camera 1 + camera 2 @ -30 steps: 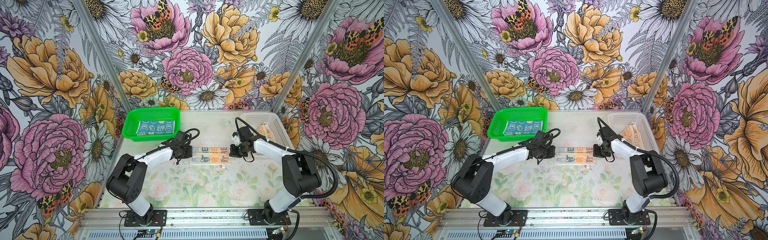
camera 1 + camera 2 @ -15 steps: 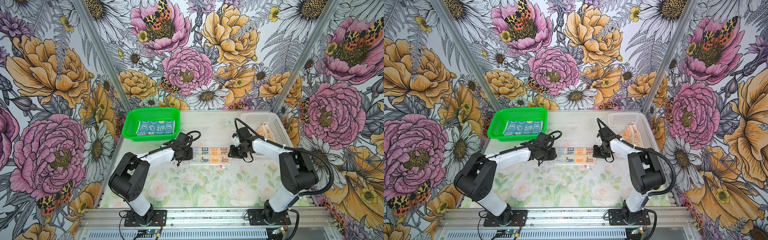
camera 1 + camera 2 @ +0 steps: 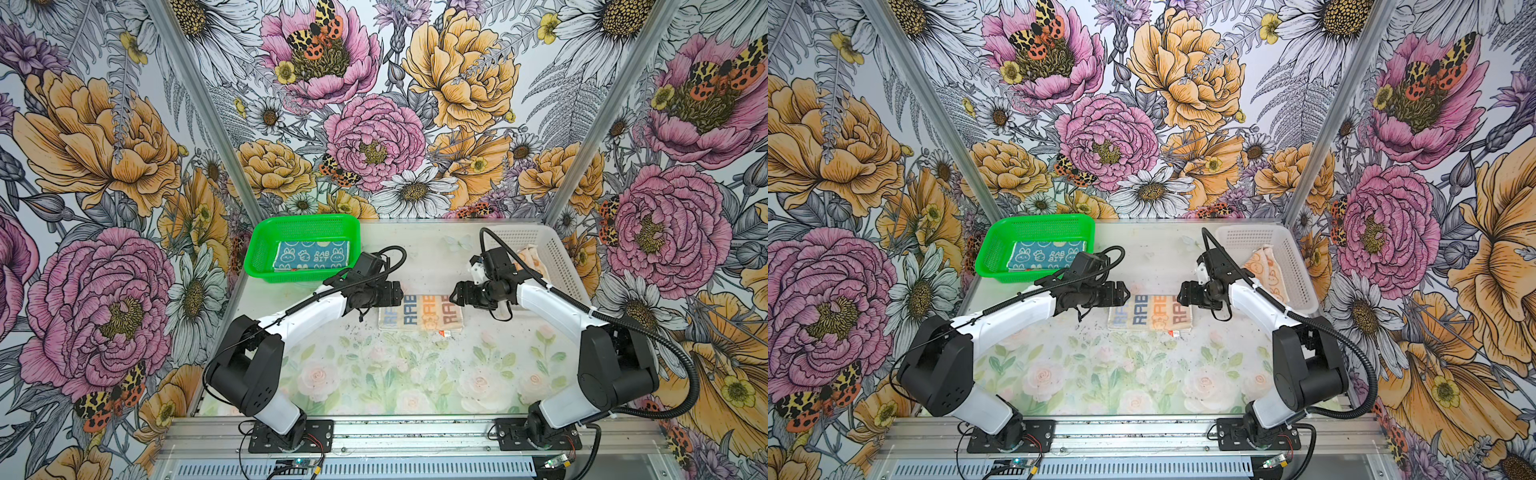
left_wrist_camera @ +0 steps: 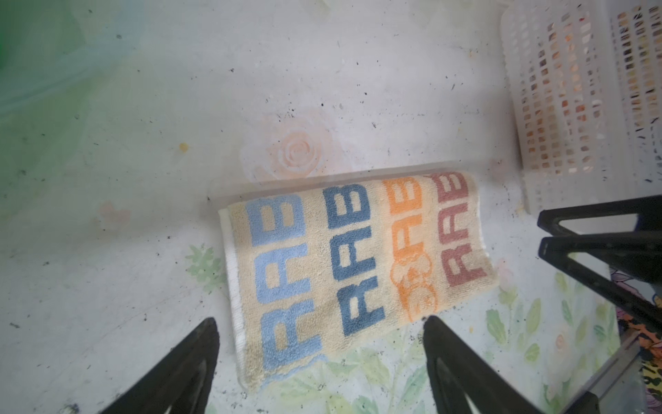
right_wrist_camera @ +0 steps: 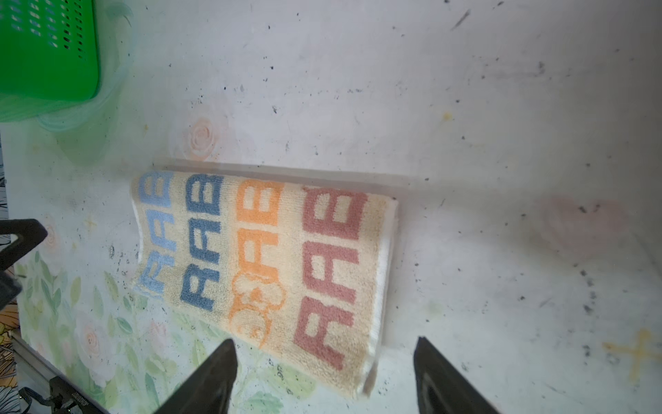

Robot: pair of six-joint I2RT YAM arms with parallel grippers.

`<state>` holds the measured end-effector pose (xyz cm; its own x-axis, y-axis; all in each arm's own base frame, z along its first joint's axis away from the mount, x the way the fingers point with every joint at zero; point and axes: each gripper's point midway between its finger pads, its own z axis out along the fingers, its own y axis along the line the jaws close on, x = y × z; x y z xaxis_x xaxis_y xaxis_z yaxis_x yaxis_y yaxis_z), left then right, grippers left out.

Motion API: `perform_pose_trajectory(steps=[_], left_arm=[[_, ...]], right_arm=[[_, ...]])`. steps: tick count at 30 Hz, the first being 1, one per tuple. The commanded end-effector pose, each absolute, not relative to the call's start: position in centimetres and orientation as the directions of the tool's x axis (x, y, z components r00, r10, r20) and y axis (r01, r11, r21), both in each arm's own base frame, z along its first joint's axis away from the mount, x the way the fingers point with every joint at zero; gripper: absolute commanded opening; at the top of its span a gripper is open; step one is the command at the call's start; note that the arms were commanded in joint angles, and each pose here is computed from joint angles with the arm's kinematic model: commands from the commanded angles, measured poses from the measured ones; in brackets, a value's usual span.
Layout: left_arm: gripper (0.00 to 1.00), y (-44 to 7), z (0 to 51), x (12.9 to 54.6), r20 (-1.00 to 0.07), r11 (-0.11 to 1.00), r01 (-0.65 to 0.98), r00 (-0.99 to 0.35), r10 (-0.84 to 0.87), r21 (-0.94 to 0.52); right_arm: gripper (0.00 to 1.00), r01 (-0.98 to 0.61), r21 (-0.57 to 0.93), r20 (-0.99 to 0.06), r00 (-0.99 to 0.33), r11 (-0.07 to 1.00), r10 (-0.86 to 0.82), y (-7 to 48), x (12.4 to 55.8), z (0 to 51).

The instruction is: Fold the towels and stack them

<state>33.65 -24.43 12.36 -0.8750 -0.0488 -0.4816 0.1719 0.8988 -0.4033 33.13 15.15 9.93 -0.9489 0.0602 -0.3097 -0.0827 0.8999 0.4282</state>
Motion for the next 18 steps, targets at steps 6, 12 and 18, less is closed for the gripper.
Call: perform_pose_trajectory(steps=[6, 12, 18], left_arm=[[0.99, -27.4, 9.9, 32.4, -0.396, 0.862, 0.149, -0.916, -0.065, -0.485], [0.99, -27.1, 5.7, 31.5, -0.303, 0.87, 0.089, -0.95, -0.072, -0.485], [0.99, -26.4, 3.7, 31.5, -0.27, 0.888, 0.067, -0.961, -0.066, -0.455]], right_arm=[[0.84, -0.069, 0.537, -0.237, -0.969, 0.841, 0.072, 18.1, 32.6, 8.2], [0.88, -0.045, 0.525, -0.191, -0.979, 0.85, 0.066, 17.9, 31.9, 5.6], [0.92, -0.028, 0.505, -0.153, -0.987, 0.863, 0.058, 17.7, 31.5, 3.8]])
